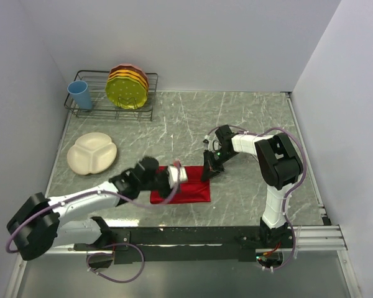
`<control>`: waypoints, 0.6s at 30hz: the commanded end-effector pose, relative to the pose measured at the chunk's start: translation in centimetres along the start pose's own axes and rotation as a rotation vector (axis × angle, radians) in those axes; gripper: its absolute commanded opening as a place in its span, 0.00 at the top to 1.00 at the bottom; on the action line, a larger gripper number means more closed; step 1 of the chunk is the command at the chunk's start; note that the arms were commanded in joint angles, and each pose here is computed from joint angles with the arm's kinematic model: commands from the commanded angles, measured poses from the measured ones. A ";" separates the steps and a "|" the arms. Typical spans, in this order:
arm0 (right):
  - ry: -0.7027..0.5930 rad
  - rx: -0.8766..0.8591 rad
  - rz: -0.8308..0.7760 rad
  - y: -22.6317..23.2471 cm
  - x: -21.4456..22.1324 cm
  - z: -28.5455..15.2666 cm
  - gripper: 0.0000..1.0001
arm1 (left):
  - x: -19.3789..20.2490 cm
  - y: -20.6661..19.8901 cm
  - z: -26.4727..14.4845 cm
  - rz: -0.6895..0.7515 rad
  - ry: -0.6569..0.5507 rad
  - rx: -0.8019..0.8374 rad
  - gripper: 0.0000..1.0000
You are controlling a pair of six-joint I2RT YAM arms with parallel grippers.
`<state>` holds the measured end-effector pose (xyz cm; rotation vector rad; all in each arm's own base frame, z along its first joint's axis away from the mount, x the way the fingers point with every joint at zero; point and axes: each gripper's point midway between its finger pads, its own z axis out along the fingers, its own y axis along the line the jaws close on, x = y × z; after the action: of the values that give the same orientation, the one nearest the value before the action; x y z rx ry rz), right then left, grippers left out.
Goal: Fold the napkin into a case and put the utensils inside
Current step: Pick up the 2/3-rectangle-folded napkin from the center of the board.
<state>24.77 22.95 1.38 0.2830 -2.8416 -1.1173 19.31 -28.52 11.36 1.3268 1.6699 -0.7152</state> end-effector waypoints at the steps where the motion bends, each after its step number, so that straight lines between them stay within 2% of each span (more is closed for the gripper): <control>1: 0.023 0.207 -0.017 -4.9 0.7 0.6 0.92 | 2.6 -0.9 0.8 0.248 0.108 -0.101 0.50; 7: 0.025 0.216 -0.029 -5.1 0.7 0.5 0.93 | 4.6 -4.2 2.4 0.351 0.168 -0.045 0.48; 13: 0.033 0.222 -0.040 -5.2 0.8 0.5 0.93 | 5.8 -4.5 3.8 0.394 0.230 -0.038 0.49; 18: 0.042 0.226 -0.047 -5.4 0.9 0.5 0.93 | 7.2 -5.1 4.4 0.416 0.303 0.017 0.58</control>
<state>24.73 22.76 1.36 0.3267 -2.8446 -1.1095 14.89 -29.65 2.81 1.7421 1.5631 -0.3332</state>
